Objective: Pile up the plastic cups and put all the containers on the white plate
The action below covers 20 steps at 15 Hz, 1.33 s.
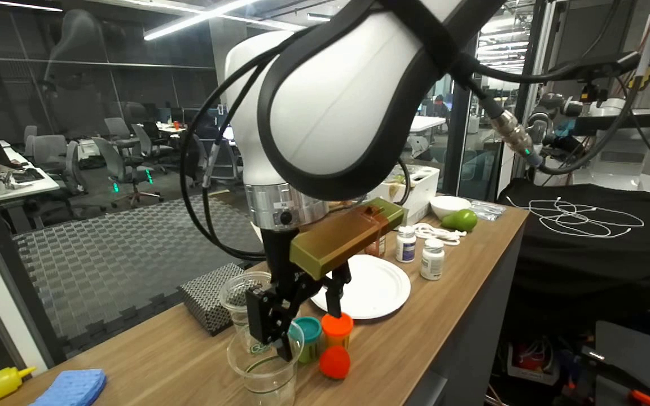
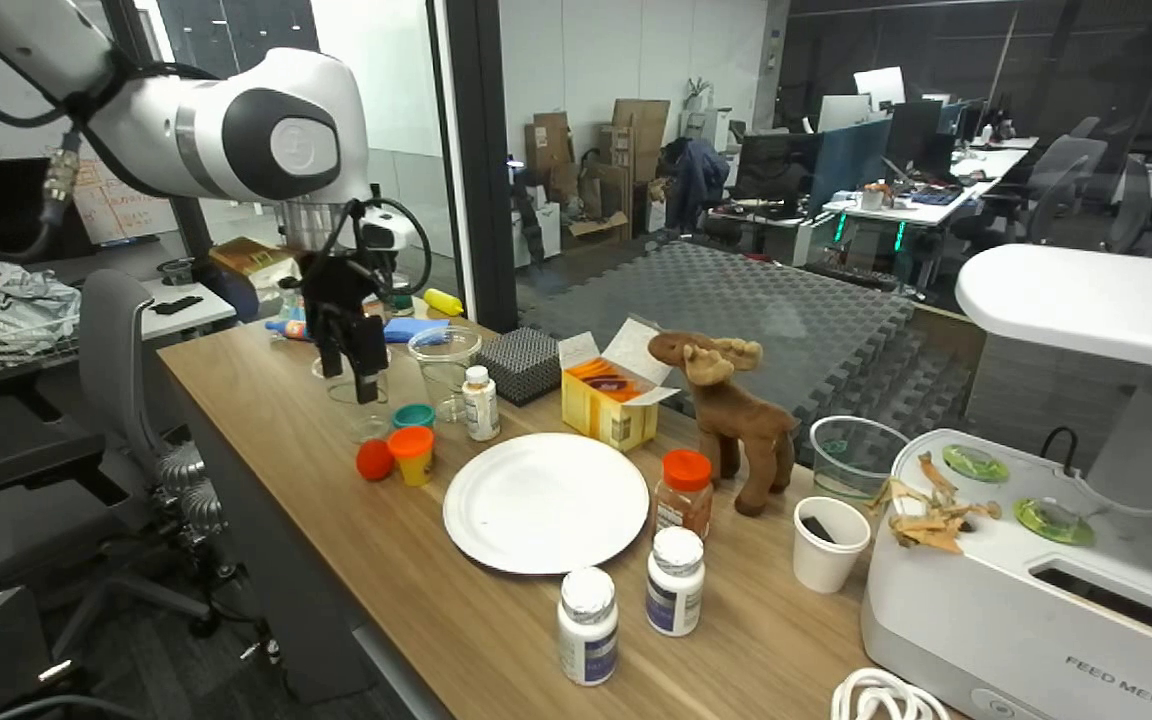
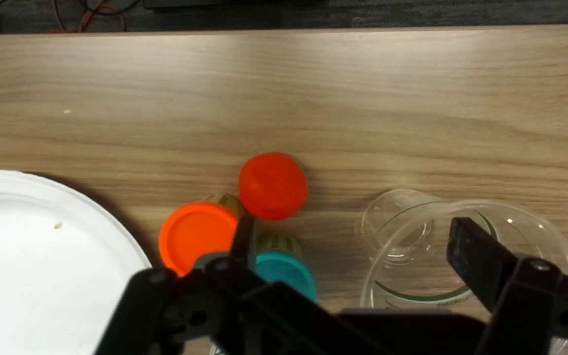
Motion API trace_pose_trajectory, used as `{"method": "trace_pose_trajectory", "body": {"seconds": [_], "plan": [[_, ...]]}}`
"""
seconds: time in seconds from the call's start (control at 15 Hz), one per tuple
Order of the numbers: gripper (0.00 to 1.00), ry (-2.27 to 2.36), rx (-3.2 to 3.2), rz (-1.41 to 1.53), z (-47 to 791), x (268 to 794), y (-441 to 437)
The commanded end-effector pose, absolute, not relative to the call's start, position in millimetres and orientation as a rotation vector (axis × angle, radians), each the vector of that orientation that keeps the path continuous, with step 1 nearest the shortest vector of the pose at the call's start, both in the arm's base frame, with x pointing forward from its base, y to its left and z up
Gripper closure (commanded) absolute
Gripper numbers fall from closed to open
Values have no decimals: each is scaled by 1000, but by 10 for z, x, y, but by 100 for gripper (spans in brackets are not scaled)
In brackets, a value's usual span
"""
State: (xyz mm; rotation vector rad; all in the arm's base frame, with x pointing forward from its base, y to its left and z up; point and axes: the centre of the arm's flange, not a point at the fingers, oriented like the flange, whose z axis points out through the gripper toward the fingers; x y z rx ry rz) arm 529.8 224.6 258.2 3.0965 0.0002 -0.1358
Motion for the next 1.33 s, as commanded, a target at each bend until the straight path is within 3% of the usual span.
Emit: {"method": "trace_pose_trajectory", "body": {"seconds": [0.0, 0.4, 0.6, 0.73, 1.27], "plan": [[26, 18, 3095, -83, 2555, 5497, 2375], [74, 12, 3105, -47, 2604, 5539, 2442], [92, -4, 3115, -76, 2629, 5527, 2448], [97, -11, 3120, -118, 2630, 5492, 2435], [94, -110, 3157, -280, 3005, 5329, 2430]]}}
